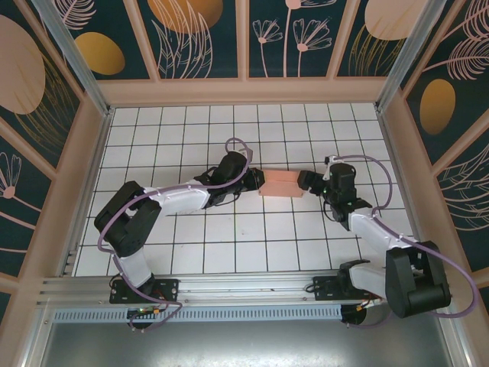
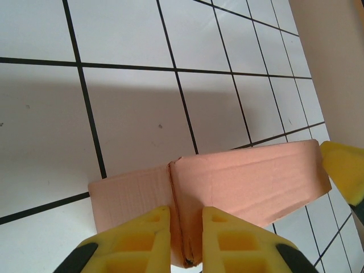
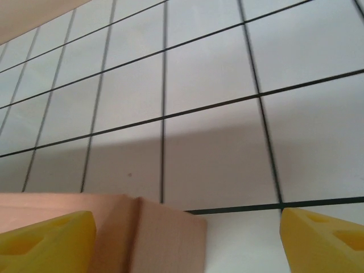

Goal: Fold the paper box

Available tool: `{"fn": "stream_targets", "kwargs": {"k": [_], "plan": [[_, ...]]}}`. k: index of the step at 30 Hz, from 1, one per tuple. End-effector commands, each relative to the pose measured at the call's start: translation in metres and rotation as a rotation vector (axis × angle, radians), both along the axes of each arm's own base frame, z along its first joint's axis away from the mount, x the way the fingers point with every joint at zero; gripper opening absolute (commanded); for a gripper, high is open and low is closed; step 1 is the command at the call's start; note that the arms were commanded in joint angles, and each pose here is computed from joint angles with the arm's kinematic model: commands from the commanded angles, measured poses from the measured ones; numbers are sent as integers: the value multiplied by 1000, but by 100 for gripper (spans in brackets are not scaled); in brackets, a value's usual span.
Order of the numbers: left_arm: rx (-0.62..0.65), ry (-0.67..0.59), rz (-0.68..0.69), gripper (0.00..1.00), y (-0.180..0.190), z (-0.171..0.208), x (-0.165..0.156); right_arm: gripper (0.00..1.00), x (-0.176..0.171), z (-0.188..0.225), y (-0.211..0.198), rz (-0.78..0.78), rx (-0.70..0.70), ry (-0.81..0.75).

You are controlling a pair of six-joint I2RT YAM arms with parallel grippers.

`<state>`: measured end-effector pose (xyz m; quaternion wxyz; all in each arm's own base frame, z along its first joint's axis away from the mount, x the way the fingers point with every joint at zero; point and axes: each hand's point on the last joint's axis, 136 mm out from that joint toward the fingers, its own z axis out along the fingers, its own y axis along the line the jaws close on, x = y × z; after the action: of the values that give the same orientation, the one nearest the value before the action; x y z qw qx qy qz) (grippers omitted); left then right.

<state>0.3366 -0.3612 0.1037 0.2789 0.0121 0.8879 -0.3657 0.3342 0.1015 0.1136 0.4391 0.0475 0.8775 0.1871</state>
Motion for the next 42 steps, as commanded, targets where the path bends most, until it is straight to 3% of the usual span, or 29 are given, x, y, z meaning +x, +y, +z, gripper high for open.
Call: {"fn": "stream_targets", "kwargs": {"k": [1,7,18,21,25,30,36,42], "plan": [[266,238,-34,14,39,-91,-42,87,5,17,25,85,-42,-54],[263,230,-39,14,37,-87,-41,90,-2,-37,19,45,-189,92],[274,230,-48,15,38,-90,-41,83,-19,-73,-22,-139,53,298],[272,231,-50,15,37,-89,-42,83,-11,-51,-29,-178,65,225],[275,228,-47,15,39,-89,-42,80,6,16,-31,-174,59,-9],[277,228,-51,15,37,-90,-41,78,21,57,-11,-92,12,-96],[282,224,-56,15,35,-88,-39,58,18,40,61,106,31,-29],[287,226,-58,15,37,-89,-40,27,2,-23,54,71,17,123]]}}
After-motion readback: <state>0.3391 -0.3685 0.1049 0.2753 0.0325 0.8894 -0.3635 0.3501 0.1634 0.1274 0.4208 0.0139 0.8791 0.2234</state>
